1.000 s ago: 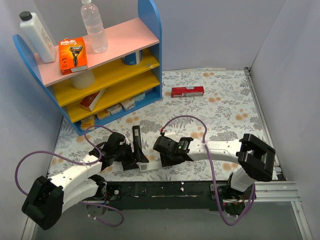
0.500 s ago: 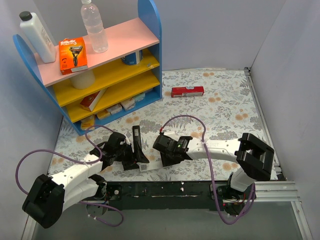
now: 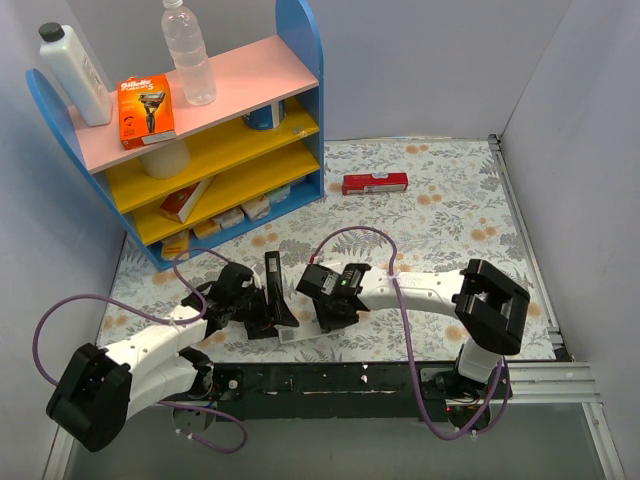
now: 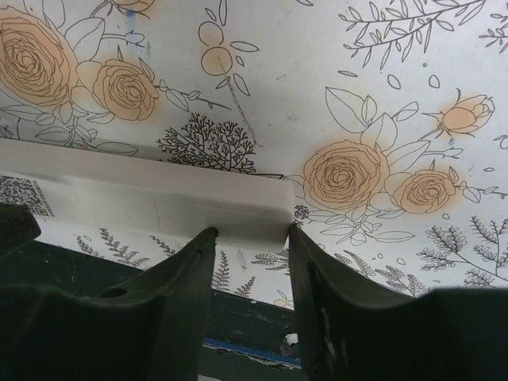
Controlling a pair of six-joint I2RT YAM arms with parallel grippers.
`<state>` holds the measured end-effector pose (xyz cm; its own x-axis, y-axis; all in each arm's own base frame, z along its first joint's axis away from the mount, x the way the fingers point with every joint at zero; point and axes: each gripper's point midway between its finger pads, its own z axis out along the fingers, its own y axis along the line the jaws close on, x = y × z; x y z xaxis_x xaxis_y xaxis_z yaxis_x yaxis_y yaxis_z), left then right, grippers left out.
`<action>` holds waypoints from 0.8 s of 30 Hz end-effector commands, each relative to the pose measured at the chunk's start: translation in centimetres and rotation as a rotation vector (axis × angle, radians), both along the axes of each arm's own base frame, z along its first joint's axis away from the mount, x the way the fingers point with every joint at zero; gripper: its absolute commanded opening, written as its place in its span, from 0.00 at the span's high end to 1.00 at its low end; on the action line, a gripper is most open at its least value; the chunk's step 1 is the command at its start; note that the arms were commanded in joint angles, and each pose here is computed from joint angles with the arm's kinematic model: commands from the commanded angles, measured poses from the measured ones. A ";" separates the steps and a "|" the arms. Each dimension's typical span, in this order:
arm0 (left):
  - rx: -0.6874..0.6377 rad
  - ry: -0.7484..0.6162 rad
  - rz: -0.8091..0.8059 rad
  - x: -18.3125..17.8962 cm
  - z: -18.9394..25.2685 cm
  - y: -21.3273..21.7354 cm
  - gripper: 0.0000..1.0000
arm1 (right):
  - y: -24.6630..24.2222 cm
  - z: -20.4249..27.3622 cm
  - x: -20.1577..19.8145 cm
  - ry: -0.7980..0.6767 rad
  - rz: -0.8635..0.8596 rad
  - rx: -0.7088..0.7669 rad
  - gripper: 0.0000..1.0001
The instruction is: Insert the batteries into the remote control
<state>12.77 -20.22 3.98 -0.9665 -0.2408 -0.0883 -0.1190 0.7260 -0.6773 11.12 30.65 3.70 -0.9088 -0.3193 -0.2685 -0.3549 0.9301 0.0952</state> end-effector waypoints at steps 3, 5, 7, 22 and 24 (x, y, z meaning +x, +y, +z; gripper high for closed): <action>0.088 -0.155 0.099 3.5 2.6 1.1 0.25 | 0.7 2.4 2.9 -0.072 -0.049 0.090 0.42; 0.119 -0.209 0.135 4.7 3.8 1.7 0.17 | -0.2 5.0 5.2 -0.146 -0.083 0.127 0.36; 0.174 -0.294 0.210 6.5 5.8 3.0 0.06 | -1.2 8.0 7.1 -0.229 -0.125 0.168 0.33; 0.295 -1.051 0.737 9.4 30.2 15.5 0.02 | -19.8 24.0 9.8 -0.819 -0.573 0.397 0.17; 0.251 -1.138 0.807 7.8 32.2 17.3 0.02 | -20.9 24.0 9.3 -0.848 -0.593 0.410 0.16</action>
